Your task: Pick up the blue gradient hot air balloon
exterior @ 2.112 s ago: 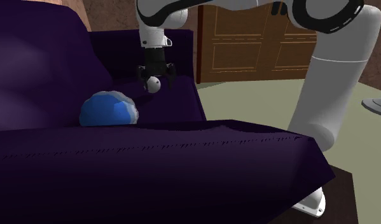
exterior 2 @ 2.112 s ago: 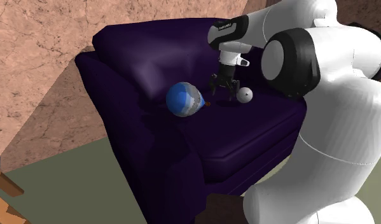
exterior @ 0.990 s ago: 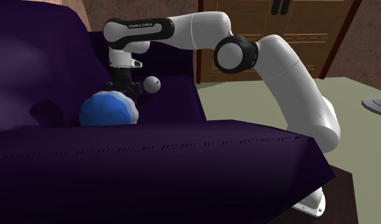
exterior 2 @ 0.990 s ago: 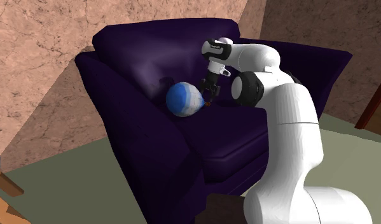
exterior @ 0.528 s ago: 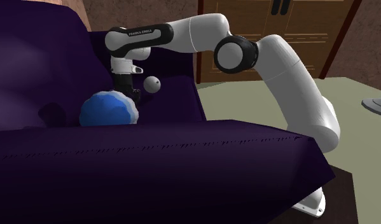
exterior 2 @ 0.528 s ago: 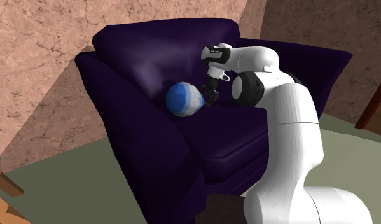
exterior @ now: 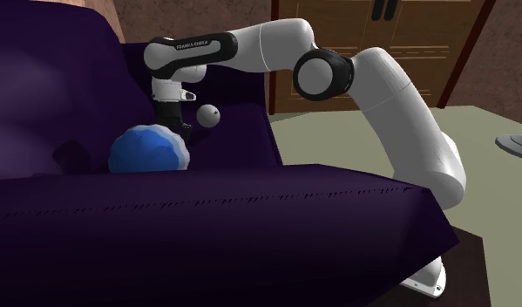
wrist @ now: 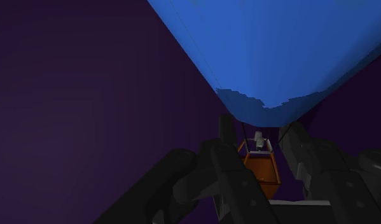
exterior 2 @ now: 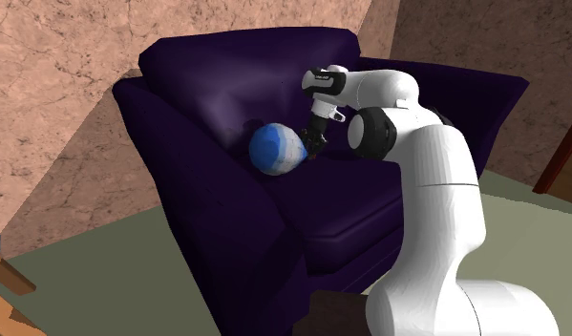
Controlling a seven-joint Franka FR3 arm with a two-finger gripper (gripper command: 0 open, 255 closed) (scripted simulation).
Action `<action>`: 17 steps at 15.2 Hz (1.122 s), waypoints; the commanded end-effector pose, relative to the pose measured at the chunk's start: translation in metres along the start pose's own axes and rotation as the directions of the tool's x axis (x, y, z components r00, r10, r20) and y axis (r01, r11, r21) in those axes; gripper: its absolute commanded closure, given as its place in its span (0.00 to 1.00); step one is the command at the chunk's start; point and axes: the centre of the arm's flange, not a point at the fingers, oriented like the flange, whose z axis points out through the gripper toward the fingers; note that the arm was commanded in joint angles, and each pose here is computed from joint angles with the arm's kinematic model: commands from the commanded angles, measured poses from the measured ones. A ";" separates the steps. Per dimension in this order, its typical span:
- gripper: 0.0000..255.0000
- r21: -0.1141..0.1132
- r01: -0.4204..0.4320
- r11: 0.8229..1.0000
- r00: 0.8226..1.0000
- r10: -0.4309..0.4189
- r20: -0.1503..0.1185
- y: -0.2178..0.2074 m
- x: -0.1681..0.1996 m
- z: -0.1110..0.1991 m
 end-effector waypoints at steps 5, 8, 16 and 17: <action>1.00 -0.001 0.000 1.000 1.000 0.000 0.000 0.000 -0.007 -0.019; 1.00 -0.001 0.000 1.000 1.000 0.000 0.000 -0.001 -0.012 -0.034; 1.00 -0.001 0.000 1.000 1.000 0.000 0.000 -0.002 -0.027 -0.074; 1.00 -0.001 0.000 1.000 1.000 0.000 0.000 -0.002 -0.028 -0.074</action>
